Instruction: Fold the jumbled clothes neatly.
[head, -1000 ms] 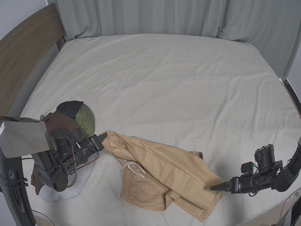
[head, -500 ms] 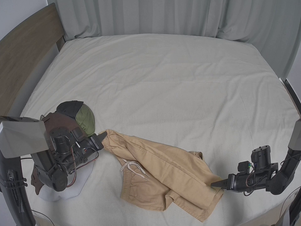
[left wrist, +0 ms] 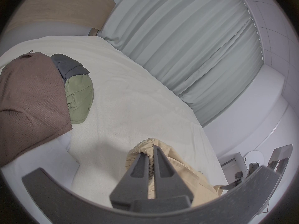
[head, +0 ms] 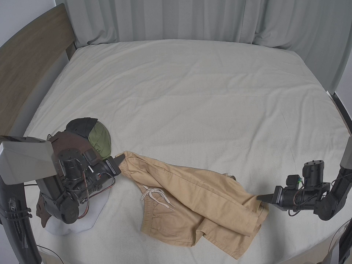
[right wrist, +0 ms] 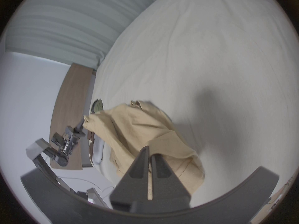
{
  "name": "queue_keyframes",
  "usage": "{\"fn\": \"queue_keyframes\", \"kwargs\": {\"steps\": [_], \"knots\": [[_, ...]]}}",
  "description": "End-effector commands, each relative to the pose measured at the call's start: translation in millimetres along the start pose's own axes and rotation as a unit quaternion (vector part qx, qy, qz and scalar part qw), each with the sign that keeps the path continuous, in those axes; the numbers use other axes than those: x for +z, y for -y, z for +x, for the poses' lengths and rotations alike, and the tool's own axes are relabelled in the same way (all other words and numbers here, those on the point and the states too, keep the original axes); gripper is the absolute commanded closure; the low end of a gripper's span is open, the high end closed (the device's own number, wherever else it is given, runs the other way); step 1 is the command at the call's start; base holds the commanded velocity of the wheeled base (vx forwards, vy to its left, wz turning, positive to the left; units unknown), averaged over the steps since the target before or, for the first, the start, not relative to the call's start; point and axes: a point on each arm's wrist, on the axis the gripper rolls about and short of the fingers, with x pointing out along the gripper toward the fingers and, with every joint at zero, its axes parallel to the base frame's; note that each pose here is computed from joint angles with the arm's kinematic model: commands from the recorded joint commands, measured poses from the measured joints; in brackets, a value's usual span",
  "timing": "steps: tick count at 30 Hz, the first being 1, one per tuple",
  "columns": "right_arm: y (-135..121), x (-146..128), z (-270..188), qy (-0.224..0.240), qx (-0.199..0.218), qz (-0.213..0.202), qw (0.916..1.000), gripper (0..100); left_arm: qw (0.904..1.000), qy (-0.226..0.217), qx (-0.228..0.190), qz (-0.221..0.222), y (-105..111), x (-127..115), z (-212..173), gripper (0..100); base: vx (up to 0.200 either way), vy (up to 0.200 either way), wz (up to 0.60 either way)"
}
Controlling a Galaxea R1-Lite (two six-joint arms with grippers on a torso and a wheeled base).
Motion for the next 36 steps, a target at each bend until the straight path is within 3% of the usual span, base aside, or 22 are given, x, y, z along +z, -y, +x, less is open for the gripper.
{"fn": "queue_keyframes", "kwargs": {"steps": [1, 11, 21, 22, 28, 36], "knots": [[6, 17, -3, 0.035, 0.008, 0.009, 0.9993, 100, 1.0, -0.002, 0.002, -0.001, -1, -1, 0, 100, 0.0, 0.0, 0.0], [24, 27, 15, 0.038, -0.004, 0.045, 0.9983, 100, 1.0, -0.004, 0.003, -0.001, -2, -2, 0, 100, 0.0, 0.0, 0.0], [40, 25, 26, 0.058, -0.001, 0.039, 0.9975, 100, 1.0, -0.003, 0.002, -0.001, -1, -2, 1, 100, 0.0, 0.0, 0.0], [40, 23, 26, 0.055, -0.001, 0.039, 0.9977, 0, 1.0, -0.004, 0.002, -0.001, -1, -2, 1, 100, 0.0, 0.0, 0.0], [37, 20, 24, 0.052, -0.001, 0.038, 0.9979, 0, 1.0, -0.004, 0.002, -0.001, -1, -3, 0, 100, 0.0, 0.0, 0.0], [23, -10, 27, -0.009, 0.004, 0.029, 0.9995, 0, 1.0, -0.004, 0.002, -0.001, -1, -2, 1, 100, 0.0, 0.0, 0.0]]}}
